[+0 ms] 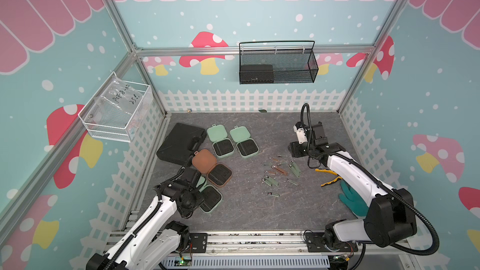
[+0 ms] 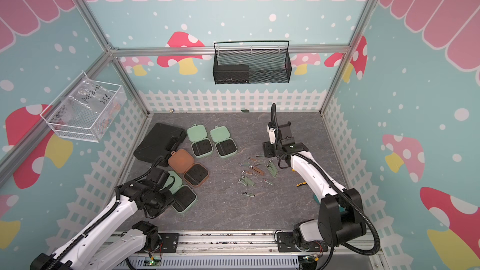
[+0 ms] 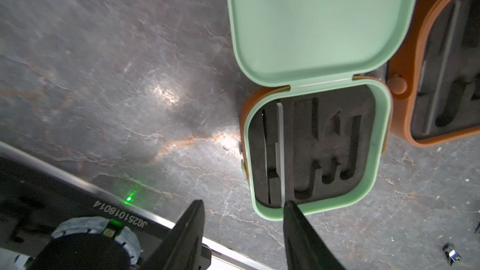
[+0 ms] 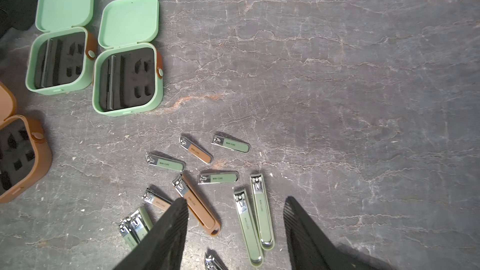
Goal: Organize nail clipper sets
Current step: Move the storage box to the center of the board.
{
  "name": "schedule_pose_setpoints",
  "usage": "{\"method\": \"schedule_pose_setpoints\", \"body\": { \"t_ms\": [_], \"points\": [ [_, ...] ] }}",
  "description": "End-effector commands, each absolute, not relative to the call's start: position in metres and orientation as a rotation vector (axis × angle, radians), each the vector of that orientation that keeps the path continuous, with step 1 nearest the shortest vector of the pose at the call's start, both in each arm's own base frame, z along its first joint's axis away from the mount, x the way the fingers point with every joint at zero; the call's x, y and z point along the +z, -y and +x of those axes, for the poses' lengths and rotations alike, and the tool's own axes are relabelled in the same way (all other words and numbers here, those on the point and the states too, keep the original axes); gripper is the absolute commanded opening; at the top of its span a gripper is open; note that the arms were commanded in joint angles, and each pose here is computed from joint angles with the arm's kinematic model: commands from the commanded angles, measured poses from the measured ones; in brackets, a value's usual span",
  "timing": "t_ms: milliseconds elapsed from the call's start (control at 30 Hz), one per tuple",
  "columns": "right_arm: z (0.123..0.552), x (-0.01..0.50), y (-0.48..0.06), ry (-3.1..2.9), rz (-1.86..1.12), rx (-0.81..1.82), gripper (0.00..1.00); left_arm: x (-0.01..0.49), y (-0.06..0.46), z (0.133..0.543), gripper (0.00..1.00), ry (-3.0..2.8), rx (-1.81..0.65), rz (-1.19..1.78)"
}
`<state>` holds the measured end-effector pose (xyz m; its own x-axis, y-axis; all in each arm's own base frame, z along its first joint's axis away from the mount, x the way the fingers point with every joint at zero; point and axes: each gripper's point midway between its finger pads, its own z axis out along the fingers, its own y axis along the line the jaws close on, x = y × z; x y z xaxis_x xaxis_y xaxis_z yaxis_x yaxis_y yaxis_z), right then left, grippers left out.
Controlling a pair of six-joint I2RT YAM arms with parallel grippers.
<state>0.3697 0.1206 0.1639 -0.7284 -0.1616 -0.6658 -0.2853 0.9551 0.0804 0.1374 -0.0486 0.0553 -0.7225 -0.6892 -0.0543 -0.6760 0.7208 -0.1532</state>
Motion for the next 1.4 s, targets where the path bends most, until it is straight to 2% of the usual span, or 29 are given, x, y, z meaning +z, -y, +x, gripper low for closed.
{"method": "schedule_pose_setpoints", "body": {
  "t_ms": [0,133,667,967,1200,1367],
  "points": [
    [0.366,0.154,-0.128,-2.417,-0.343,0.262,0.58,0.044,0.064,0.152,0.49,-2.781,-0.303,-1.202],
    [0.366,0.151,-0.130,-2.426,-0.354,0.270,0.51,0.032,0.062,0.151,0.40,-2.821,-0.242,-1.212],
    [0.364,0.146,-0.131,-2.449,-0.366,0.264,0.37,0.012,0.052,0.128,0.30,-2.846,-0.159,-1.263],
    [0.364,0.148,-0.130,-2.449,-0.368,0.259,0.36,0.006,0.054,0.125,0.25,-2.859,-0.177,-1.262],
    [0.363,0.150,-0.132,-2.446,-0.372,0.270,0.36,-0.003,0.059,0.117,0.10,-2.893,-0.195,-1.279],
    [0.363,0.155,-0.135,-2.434,-0.382,0.288,0.36,0.000,0.068,0.107,0.09,-2.889,-0.246,-1.284]
  ]
}}
